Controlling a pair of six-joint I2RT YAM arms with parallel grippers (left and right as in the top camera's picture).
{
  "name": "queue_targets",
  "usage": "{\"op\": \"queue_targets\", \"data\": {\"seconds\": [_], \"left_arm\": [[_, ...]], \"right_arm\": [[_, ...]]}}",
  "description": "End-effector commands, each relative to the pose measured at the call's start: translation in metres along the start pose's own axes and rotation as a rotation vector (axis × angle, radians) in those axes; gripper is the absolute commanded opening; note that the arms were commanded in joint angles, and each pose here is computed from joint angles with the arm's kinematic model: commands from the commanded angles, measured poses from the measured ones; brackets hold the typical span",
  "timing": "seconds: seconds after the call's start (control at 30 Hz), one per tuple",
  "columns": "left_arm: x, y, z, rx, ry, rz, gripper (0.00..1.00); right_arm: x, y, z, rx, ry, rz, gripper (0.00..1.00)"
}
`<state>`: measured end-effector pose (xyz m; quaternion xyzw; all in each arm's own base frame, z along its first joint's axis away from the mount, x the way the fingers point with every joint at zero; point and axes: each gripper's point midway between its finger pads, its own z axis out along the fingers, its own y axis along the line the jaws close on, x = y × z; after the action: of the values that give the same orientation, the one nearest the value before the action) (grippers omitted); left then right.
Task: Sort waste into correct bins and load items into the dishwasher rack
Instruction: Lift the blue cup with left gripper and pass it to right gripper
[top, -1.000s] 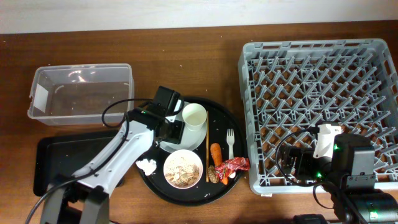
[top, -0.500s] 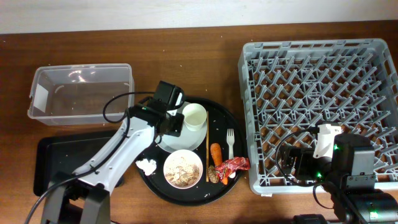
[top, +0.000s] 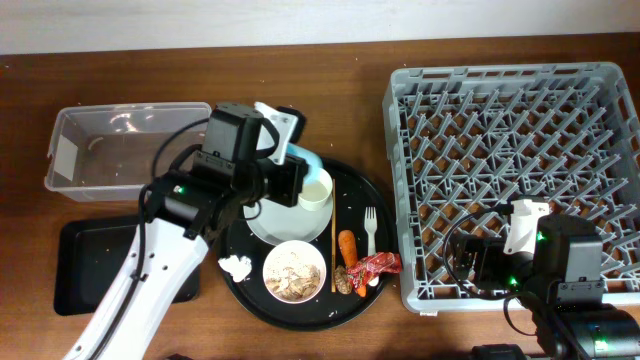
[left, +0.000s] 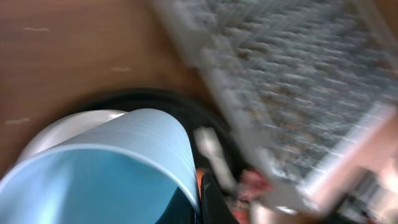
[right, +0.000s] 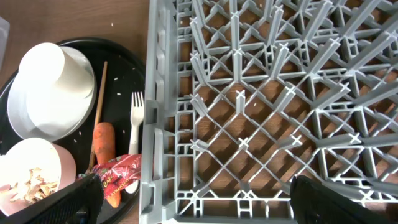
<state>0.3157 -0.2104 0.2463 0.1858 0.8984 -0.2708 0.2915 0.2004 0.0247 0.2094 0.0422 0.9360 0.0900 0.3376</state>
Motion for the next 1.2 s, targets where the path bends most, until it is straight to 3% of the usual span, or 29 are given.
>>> {"op": "queue_targets", "data": {"seconds": [0.0,0.1,0.27,0.4,0.7,0.93,1.17], "left_arm": [[0.006,-0.068,-0.015,0.413,0.038,0.082,0.00],[0.014,-0.110,-0.041,0.703,0.020,0.231,0.01],[0.017,-0.131,-0.063,0.890,-0.031,0.348,0.00],[0.009,-0.133,-0.063,0.898,-0.045,0.334,0.01],[-0.012,-0.127,-0.047,0.854,-0.044,0.226,0.00],[-0.010,-0.123,-0.037,0.867,0.014,0.137,0.01],[-0.009,-0.137,-0.055,1.001,0.020,0.164,0.01]], "right_arm": [[-0.005,0.020,-0.007,-0.109,-0.017,-0.093,0.99],[-0.005,0.043,-0.010,-0.238,-0.022,-0.175,0.99],[-0.005,0.073,-0.015,-0.427,-0.020,-0.239,0.98],[-0.011,0.078,-0.013,-0.457,-0.029,-0.243,0.98],[-0.041,0.127,-0.041,-0.780,-0.174,-0.333,0.99],[-0.056,0.136,-0.050,-0.833,-0.260,-0.391,0.98],[-0.063,0.135,-0.025,-0.841,-0.201,-0.358,0.98]]}}
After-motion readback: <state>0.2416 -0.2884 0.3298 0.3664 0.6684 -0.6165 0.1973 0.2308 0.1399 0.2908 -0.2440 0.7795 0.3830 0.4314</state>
